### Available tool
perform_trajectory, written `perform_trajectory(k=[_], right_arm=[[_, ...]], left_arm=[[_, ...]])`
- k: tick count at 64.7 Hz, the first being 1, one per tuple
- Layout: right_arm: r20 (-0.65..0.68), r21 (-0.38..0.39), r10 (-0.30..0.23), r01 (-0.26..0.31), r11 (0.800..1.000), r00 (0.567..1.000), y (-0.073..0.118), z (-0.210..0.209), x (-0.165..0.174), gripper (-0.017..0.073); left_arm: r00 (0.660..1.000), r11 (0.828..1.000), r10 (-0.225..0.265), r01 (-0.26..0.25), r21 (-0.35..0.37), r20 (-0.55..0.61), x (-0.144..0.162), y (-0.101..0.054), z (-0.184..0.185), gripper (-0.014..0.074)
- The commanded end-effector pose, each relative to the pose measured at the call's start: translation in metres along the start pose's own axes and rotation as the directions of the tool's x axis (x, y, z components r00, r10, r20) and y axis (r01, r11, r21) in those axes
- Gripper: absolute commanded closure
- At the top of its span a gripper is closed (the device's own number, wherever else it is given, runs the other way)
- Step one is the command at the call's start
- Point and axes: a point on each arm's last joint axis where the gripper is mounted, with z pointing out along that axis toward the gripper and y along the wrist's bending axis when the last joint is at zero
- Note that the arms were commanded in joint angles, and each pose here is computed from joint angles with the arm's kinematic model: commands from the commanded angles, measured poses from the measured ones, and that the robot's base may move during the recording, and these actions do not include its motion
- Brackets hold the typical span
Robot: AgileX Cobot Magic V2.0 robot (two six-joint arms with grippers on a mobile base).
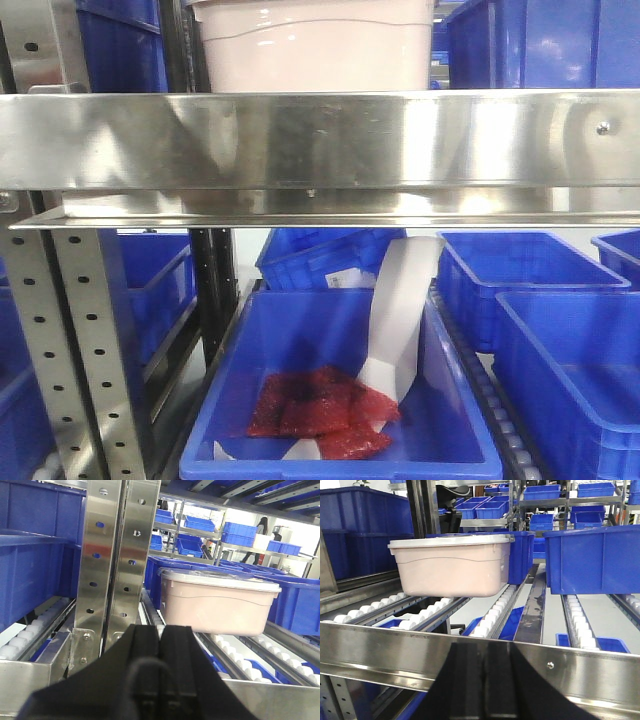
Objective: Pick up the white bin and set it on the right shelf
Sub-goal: 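Open both grippers and pull them back from the bin's latches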
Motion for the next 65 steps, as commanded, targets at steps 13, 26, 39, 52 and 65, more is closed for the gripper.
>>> perform_trajectory(k=[13,26,39,52,65], right_arm=[[0.051,0.029,0.002,-0.003,1.0,0.999,-0.002,0.0,-0.011,0.0504],[0.029,0.047,-0.033,0.032,0.998,0.999,-0.004,0.0,-0.007,0.0504],[-0.029,0.184,0.057,-0.05,0.982,0.998,-0.016,-0.001,-0.001,0.0504],[-0.022,0.274,0.077,-0.069,0.959,0.997,-0.03,-0.002,0.006,0.0504],[0.125,0.22,-0.015,-0.013,0.975,0.992,-0.035,0.006,0.032,0.0504]], left_arm=[[0.998,1.0,-0.01,0.012,-0.027,0.063,-0.012,0.001,0.0,0.0711],[0.998,1.0,-0.01,0.012,-0.027,0.063,-0.012,0.001,0.0,0.0711],[0.998,1.0,-0.01,0.012,-0.027,0.063,-0.012,0.001,0.0,0.0711],[0.998,1.0,-0.01,0.012,-0.027,0.063,-0.012,0.001,0.0,0.0711],[0.998,1.0,-0.01,0.012,-0.027,0.063,-0.012,0.001,0.0,0.0711]])
